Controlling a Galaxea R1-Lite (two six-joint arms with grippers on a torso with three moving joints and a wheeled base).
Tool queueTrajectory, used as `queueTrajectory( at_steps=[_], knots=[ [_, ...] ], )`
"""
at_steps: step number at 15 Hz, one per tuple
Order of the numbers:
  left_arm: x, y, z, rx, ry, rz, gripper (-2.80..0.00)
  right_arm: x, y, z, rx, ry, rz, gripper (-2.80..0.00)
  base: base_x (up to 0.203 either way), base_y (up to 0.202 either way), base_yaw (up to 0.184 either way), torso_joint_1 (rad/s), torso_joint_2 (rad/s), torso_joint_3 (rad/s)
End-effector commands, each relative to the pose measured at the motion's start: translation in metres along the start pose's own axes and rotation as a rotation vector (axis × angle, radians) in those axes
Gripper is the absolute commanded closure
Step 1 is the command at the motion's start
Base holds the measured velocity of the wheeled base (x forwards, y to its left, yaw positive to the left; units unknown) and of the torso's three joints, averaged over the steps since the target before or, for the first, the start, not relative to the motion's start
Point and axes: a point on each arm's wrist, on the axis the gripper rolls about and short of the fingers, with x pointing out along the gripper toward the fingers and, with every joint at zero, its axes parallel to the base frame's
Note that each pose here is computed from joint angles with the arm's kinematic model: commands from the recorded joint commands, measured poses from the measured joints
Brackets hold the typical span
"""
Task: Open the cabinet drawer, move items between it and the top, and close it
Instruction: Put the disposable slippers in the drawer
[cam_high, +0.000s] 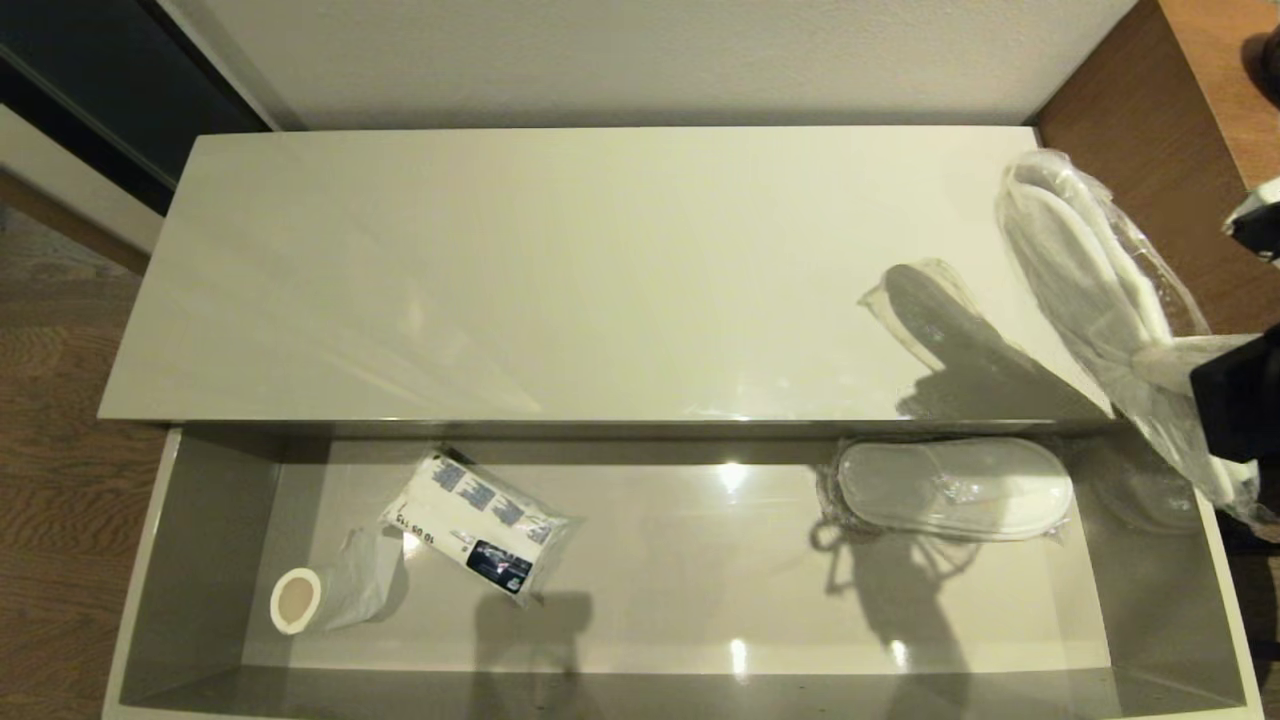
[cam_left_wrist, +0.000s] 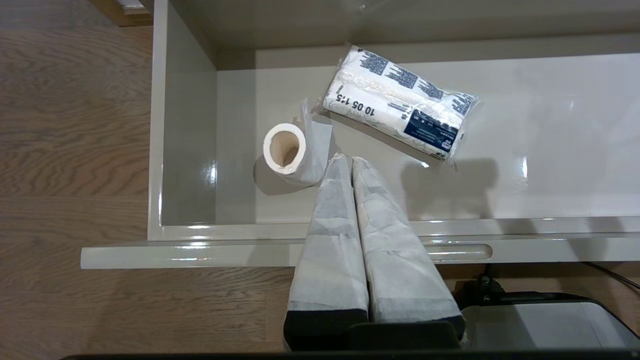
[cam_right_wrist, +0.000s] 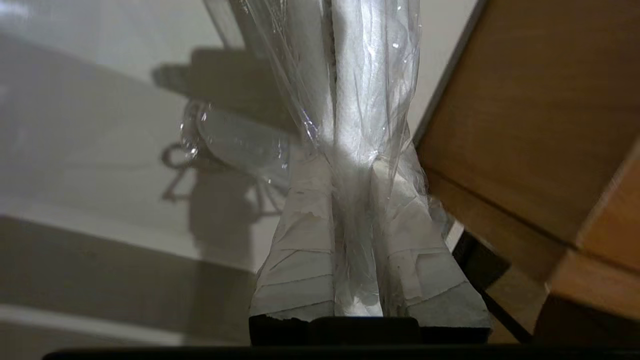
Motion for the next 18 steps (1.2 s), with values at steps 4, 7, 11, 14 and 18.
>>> queueTrajectory(
  at_steps=[4,7,11,14,18],
  knots=[
    [0.0,0.0,0.0,0.0,0.0,0.001,0.0,-0.073,-0.002,-0.032,-0.068,0.036,0.078,0.0,0.0,0.0,0.0,0.0,0.0,0.0],
    [0.0,0.0,0.0,0.0,0.0,0.001,0.0,-0.082,0.01,-0.055,-0.2,0.119,0.229,0.0,0.0,0.0,0.0,0.0,0.0,0.0],
    [0.0,0.0,0.0,0.001,0.001,0.001,0.0,-0.075,0.032,-0.083,-0.368,0.194,0.391,0.0,0.0,0.0,0.0,0.0,0.0,0.0],
    [0.0,0.0,0.0,0.003,-0.001,0.003,0.0,-0.065,0.045,-0.097,-0.474,0.254,0.461,0.0,0.0,0.0,0.0,0.0,0.0,0.0],
    [0.0,0.0,0.0,0.001,0.0,0.001,0.0,-0.043,0.06,-0.094,-0.538,0.3,0.503,0.0,0.0,0.0,0.0,0.0,0.0,0.0]
  ],
)
